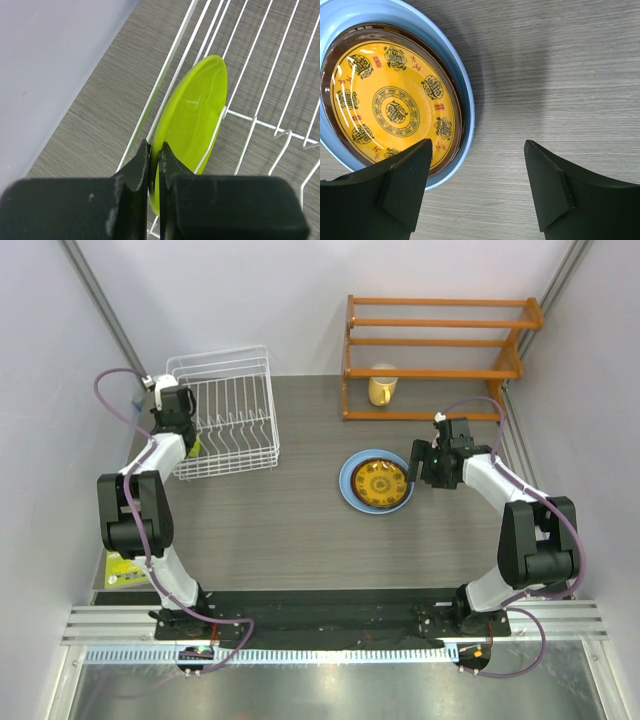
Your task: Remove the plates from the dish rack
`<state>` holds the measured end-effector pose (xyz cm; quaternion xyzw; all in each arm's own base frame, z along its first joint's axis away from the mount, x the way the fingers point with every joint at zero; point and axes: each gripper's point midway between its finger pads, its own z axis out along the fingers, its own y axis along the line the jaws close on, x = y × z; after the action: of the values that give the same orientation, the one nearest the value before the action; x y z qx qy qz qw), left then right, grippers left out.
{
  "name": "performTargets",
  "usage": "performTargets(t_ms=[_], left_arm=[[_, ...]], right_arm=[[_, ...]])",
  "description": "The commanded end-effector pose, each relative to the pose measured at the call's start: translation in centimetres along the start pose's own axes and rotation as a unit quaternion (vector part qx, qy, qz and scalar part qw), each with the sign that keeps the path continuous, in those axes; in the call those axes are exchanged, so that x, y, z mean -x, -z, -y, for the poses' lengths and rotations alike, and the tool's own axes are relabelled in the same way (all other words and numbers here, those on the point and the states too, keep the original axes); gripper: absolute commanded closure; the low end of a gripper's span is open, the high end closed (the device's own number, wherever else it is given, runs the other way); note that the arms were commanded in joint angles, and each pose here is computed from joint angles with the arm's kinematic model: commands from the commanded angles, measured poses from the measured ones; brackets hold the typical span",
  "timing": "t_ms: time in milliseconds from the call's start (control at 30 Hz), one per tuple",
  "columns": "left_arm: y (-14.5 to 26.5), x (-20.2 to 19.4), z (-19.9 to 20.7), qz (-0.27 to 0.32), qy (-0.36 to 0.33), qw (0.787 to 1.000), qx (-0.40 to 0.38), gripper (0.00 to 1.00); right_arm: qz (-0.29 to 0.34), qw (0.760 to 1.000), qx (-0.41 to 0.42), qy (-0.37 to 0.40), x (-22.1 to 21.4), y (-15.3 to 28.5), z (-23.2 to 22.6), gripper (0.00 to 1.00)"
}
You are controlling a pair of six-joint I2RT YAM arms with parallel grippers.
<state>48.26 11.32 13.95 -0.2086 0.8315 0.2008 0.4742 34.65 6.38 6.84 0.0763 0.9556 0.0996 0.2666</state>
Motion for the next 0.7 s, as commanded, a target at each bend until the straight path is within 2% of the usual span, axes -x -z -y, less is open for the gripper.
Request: performTargets(t_ms=[0, 200, 333, 467, 667], left_arm=[[1.0, 4.8, 0.8, 0.054, 0.039, 0.997, -0.028, 1.0], [3.4, 8.0, -0.7, 0.093, 0.001, 0.996, -0.015, 1.0], [5.3, 9.6, -2.1, 0.115, -0.05, 0.992, 0.025, 1.0], [7.6, 10.6, -1.6, 0.131, -0.087, 0.986, 0.047, 1.0], [11.2, 12.6, -1.9, 0.161, -0.076, 0.983, 0.045, 1.0]], right_arm=[[0.023, 1.0, 0.011, 0.006, 1.9, 0.3, -0.6, 0.2], [0.023, 1.0, 0.014, 0.007, 1.9, 0.4, -0.7, 0.2], [0.023, 1.0, 0.014, 0.007, 1.8, 0.4, -0.7, 0.2], [0.027, 0.999, 0.016, 0.006, 2.1, 0.6, -0.8, 0.2], [0.048, 0.999, 0.002, 0.004, 2.9, 1.8, -0.5, 0.2]])
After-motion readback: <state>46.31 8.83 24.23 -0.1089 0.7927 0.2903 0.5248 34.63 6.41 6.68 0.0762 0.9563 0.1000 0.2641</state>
